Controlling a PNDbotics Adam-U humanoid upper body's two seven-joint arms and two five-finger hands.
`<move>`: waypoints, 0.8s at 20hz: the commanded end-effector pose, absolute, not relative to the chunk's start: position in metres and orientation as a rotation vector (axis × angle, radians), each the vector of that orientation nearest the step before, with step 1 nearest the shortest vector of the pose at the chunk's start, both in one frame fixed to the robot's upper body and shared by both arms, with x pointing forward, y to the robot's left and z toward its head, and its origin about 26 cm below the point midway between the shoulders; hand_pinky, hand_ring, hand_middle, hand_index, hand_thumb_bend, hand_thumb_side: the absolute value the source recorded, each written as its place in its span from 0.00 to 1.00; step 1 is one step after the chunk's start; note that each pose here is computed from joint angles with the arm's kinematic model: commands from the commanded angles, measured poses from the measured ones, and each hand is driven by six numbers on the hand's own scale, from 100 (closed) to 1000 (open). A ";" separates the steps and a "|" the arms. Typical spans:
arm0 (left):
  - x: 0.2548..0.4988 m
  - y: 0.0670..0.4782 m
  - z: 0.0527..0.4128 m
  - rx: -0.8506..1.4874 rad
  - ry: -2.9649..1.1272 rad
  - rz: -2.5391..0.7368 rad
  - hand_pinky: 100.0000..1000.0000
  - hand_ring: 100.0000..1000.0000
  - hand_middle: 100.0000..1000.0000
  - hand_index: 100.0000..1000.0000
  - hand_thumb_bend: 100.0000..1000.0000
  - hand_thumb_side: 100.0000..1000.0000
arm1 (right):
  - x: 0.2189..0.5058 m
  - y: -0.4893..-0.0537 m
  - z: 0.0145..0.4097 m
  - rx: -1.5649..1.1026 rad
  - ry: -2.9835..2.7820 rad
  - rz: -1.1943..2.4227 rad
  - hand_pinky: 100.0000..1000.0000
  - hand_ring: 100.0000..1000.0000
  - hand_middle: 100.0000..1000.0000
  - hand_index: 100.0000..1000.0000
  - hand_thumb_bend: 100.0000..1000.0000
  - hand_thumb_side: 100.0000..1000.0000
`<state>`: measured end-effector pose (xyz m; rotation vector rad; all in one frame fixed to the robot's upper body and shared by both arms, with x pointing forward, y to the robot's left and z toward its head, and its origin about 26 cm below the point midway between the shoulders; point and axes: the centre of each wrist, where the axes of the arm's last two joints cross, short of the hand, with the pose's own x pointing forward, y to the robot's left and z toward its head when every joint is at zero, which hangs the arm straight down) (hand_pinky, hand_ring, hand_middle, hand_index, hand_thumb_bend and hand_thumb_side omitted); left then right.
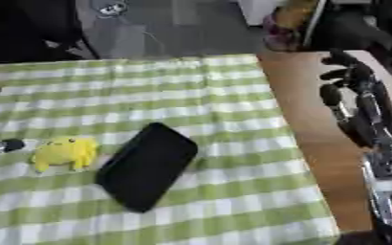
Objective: Pick up objects on the table and place them in the box.
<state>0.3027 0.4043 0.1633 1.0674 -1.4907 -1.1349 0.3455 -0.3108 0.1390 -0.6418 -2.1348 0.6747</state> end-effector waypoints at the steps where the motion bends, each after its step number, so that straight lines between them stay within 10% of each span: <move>1: 0.301 0.408 0.181 1.121 -1.497 -1.165 0.71 0.75 0.80 0.86 0.86 0.53 | 0.345 -0.315 0.152 -0.677 -2.157 0.698 0.52 0.64 0.75 0.93 0.62 1.00; 16: 0.304 0.414 0.192 1.116 -1.405 -1.288 0.74 0.76 0.80 0.87 0.89 0.52 | 0.346 -0.314 0.152 -0.674 -2.155 0.707 0.53 0.64 0.75 0.93 0.62 1.00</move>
